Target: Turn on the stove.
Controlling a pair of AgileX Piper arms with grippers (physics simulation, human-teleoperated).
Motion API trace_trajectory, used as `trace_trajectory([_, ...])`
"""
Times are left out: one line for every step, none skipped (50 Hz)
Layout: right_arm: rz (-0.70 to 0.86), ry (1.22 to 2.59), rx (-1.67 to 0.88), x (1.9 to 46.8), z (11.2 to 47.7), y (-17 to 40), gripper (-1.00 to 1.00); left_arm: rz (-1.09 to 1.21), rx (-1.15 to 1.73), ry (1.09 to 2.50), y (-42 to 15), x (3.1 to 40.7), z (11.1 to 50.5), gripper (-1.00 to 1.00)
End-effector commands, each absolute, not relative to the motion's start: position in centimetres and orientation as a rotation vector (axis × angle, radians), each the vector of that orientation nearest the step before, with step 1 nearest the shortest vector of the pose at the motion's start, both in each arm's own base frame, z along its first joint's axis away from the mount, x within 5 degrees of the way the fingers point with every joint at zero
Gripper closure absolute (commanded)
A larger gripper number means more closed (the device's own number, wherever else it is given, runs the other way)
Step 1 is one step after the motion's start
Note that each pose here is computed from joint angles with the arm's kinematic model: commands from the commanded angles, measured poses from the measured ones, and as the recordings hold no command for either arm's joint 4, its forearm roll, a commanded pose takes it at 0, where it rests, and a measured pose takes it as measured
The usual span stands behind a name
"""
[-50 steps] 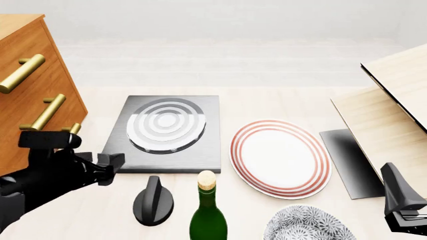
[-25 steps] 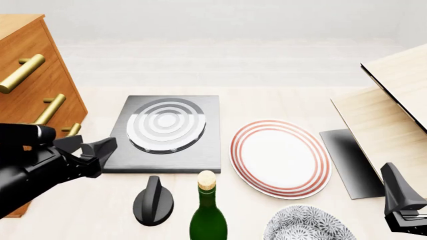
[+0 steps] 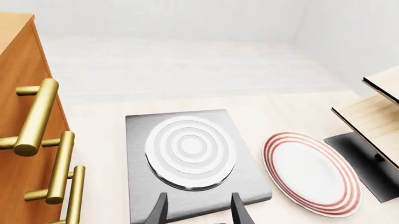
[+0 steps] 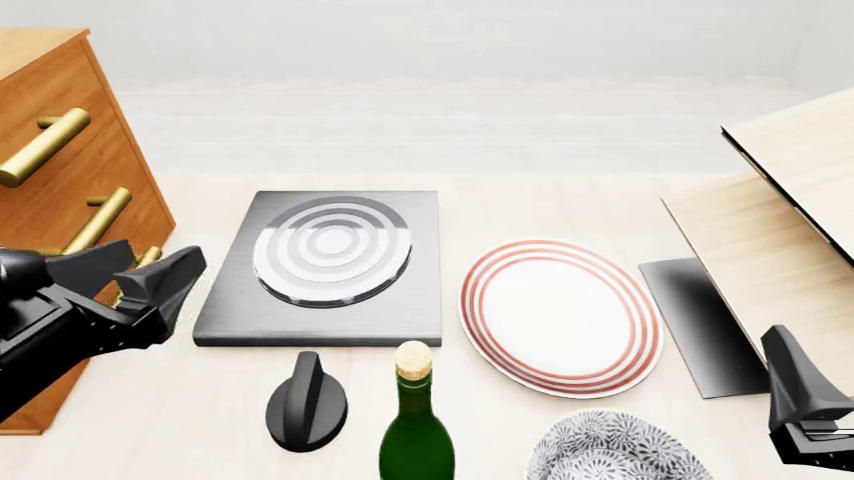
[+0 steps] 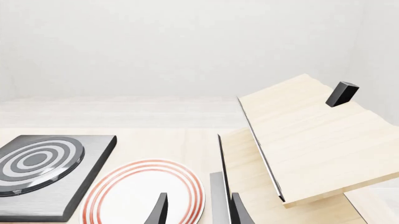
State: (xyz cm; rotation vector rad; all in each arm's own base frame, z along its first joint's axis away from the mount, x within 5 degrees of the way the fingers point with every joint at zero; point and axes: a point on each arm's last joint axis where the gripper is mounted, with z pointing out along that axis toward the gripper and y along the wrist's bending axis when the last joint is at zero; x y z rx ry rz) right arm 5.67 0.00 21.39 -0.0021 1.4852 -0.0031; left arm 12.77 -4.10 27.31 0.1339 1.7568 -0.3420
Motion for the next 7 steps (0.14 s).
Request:
trace_trajectory([-0.003, 1.485, -0.002, 5.67, 21.39, 0.00, -1.00, -0.321, 0.135, 1.644, -3.58, 11.92, 27.77, -1.00])
trace_trajectory([-0.003, 1.485, -0.002, 5.67, 21.39, 0.00, -1.00, -0.305, 0.142, 1.625, -3.45, 11.77, 27.79, -1.00])
trace_trajectory([-0.003, 1.485, -0.002, 5.67, 21.39, 0.00, -1.00, -0.316, 0.131, 1.619, -3.44, 11.70, 27.79, -1.00])
trace_trajectory([-0.003, 1.485, -0.002, 5.67, 21.39, 0.00, -1.00, -0.303, 0.133, 1.606, -3.32, 11.62, 27.78, -1.00])
trace_trajectory([-0.003, 1.485, -0.002, 5.67, 21.39, 0.00, -1.00, -0.303, 0.133, 1.606, -3.32, 11.62, 27.78, -1.00])
trace_trajectory([-0.003, 1.485, -0.002, 5.67, 21.40, 0.00, -1.00, -0.293, 0.141, 1.594, -3.27, 11.51, 27.74, -1.00])
trace_trajectory([-0.003, 1.485, -0.002, 5.67, 21.40, 0.00, -1.00, -0.306, 0.136, 1.588, -3.30, 11.39, 27.66, -1.00])
